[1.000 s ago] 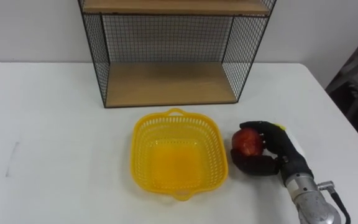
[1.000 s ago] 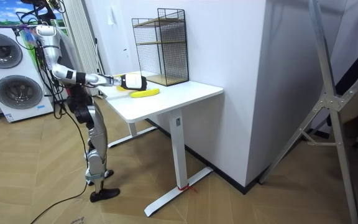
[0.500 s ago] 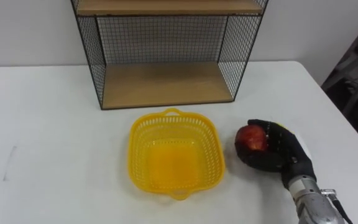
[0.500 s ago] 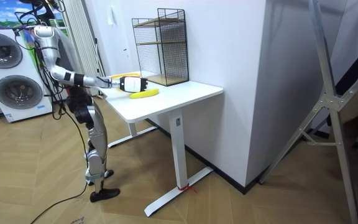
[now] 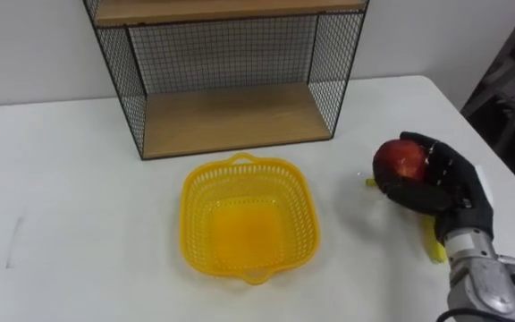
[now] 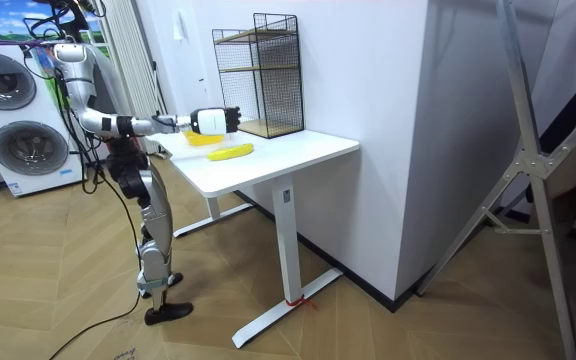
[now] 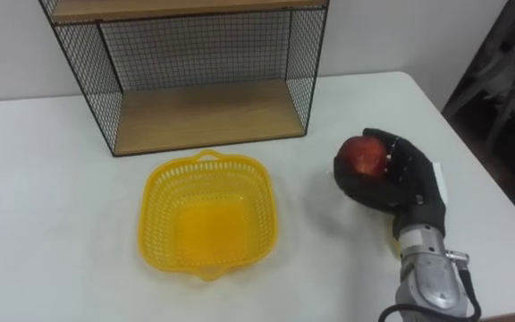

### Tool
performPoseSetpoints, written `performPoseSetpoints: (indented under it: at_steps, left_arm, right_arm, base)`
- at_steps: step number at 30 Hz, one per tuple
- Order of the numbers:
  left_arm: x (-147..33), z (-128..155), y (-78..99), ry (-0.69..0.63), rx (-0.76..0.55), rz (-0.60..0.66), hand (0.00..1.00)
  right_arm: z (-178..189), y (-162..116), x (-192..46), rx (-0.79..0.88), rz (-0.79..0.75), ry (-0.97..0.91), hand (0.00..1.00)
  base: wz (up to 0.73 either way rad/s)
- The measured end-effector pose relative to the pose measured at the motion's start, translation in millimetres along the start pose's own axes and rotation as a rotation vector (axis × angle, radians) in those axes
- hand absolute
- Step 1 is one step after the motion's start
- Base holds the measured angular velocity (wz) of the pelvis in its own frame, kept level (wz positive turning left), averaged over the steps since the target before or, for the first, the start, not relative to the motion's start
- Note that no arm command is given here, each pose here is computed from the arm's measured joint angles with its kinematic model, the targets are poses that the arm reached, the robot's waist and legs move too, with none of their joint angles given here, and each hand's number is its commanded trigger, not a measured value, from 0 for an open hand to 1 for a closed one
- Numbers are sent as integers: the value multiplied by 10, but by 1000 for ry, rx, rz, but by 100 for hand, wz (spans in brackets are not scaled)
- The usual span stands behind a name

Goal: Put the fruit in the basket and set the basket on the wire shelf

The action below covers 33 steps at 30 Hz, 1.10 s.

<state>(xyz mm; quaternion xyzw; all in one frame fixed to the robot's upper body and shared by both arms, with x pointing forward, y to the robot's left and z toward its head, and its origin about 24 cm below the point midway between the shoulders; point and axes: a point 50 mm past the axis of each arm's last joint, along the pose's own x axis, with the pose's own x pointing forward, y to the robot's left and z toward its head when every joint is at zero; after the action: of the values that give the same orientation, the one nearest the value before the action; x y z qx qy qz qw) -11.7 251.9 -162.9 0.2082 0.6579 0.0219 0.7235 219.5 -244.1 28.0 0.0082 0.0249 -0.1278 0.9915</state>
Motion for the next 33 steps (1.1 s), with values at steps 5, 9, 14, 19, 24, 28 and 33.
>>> performPoseSetpoints:
  at_steps: [5, 9, 14, 19, 24, 28, 33]
  left_arm:
    - [0, 8, 2, -6, 3, 1, 0]
    - [1, 23, 6, -17, 2, 1, 0]
    - [15, 97, 27, -34, 4, 5, 0]
    - [21, 148, 36, -50, 5, 8, 0]
    - [26, 184, 31, -58, 20, 5, 0]
    - [30, 212, 36, -65, 23, 1, 0]
    - [33, 238, 46, -73, 53, -14, 0]
  right_arm:
    - [68, 8, 7, -8, 4, -28, 100]
    - [302, 92, 2, -15, 42, -130, 100]
    - [539, 222, -35, -97, 106, -247, 100]
    - [505, 402, -68, -203, 209, -253, 100]
    - [471, 558, -94, -339, 318, -263, 100]
    - [458, 649, -107, -349, 387, -260, 100]
    - [399, 792, -153, -399, 515, -242, 100]
  base:
    - [0]
    - [-2]
    - [-3]
    - [-1]
    - [-1]
    - [0]
    - [9]
